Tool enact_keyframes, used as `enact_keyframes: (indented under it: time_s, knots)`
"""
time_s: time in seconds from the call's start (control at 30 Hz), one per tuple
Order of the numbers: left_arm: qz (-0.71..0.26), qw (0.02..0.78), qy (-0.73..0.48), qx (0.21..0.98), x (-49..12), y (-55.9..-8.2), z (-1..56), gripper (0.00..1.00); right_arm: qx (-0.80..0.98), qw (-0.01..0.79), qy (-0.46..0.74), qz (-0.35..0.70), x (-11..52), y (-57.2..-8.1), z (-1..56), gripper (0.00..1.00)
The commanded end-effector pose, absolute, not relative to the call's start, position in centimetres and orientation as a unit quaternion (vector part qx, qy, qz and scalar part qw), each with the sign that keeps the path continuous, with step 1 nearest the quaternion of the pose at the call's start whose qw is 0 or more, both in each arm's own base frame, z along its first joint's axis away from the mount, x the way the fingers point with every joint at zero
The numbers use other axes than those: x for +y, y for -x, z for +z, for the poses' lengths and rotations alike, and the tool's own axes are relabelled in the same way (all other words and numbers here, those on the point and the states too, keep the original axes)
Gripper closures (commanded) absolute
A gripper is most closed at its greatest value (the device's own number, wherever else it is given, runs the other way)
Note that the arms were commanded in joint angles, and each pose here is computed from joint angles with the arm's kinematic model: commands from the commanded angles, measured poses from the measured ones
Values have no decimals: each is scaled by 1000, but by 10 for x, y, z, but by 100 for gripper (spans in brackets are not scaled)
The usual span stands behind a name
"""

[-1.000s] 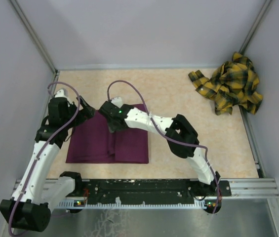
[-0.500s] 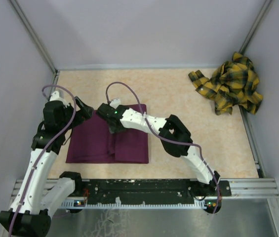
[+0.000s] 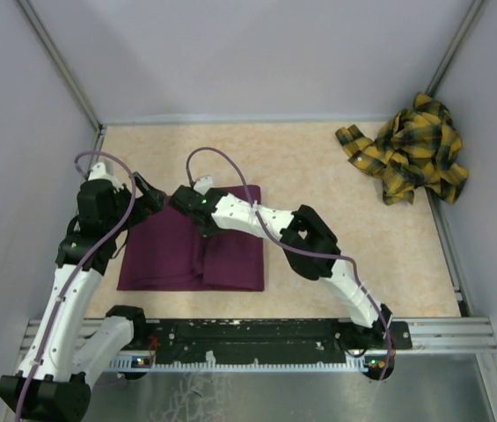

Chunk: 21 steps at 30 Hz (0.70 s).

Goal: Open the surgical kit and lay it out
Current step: Open the surgical kit at the center of the board.

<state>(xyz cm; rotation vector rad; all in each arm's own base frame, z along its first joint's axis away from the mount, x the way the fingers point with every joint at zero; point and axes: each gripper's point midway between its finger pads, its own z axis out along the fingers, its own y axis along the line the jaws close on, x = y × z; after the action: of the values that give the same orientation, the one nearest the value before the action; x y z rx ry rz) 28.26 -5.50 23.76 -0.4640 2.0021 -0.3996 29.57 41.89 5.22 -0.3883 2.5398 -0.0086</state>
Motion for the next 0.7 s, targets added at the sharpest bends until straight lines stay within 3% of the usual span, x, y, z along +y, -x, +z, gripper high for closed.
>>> enact_keyframes:
  time_s: [0.0, 0.43, 0.67]
  knots:
    - [-159, 512, 190, 823, -52, -283, 248, 1, 940, 312, 139, 10, 424, -299, 77, 100]
    - [-144, 509, 195, 826, -47, -285, 247, 1, 927, 349, 111, 83, 399, -298, 128, 100]
    - [-137, 505, 195, 830, -46, -289, 245, 0, 932, 332, 87, 119, 338, -299, 132, 100]
